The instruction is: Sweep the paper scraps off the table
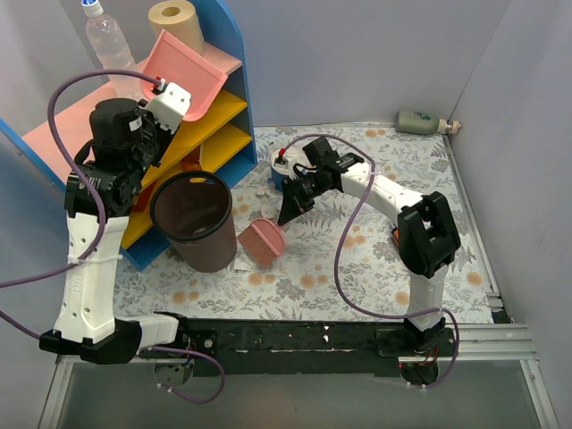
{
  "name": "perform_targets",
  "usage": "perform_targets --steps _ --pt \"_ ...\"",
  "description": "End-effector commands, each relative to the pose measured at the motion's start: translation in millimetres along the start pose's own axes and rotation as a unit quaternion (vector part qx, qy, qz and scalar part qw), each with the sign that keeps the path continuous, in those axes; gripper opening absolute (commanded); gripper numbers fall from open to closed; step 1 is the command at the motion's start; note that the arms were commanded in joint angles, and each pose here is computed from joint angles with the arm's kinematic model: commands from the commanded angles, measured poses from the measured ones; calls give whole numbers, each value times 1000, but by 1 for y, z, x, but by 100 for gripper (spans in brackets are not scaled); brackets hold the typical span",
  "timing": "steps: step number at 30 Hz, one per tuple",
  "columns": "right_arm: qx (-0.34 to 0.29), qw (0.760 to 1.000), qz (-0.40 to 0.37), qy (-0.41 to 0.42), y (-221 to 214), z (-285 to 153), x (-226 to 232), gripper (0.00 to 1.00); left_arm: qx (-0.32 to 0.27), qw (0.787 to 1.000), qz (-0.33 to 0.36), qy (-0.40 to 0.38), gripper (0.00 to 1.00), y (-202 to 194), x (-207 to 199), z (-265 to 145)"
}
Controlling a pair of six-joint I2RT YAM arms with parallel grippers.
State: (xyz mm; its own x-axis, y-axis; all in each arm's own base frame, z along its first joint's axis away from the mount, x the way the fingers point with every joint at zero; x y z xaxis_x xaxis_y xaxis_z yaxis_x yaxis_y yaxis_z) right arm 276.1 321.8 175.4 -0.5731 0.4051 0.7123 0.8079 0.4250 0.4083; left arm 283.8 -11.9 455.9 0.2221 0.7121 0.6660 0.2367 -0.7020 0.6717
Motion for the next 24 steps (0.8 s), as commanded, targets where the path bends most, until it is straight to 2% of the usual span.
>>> perform_targets --steps 1,3,6,10,13,17,19,20,24 --pt "8 993 12 121 5 5 38 1 -20 1000 -19 0 0 7 1 3" --pt "9 984 18 178 6 5 50 1 -17 999 -23 -14 0 8 -4 11" --pt "14 985 61 161 2 13 40 1 -22 999 -27 -22 0 14 -5 17" --pt "18 993 102 58 -12 26 3 1 -23 999 -24 -26 0 20 -4 27" --pt "16 993 107 53 -15 27 -6 1 -33 999 -11 -23 0 23 -3 34" --pt "0 992 120 -27 -19 25 -27 1 -45 999 12 -19 0 29 -1 43" --pt "-1 993 103 -65 -25 20 -36 1 -47 999 11 -17 0 32 0 48" --pt "-9 989 98 -108 -25 15 -48 1 -51 999 8 -17 0 34 0 51" --pt "-33 976 92 -193 -31 -26 -69 1 -64 997 -6 -32 0 43 -6 58"
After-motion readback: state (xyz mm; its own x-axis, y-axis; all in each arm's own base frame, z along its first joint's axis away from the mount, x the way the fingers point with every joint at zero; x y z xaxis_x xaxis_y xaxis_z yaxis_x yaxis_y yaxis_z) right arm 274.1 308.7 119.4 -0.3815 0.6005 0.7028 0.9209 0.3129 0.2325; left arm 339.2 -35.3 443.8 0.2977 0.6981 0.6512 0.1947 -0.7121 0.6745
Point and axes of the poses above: each gripper's point midway between its finger pads, its own z axis out along the fingers, its own x axis along the line the jaws close on, y = z × x, the point moved 4 cm from there along -z, back along the fingers, and after that the axes turned 8 degrees about z, right-handed, at the moved point
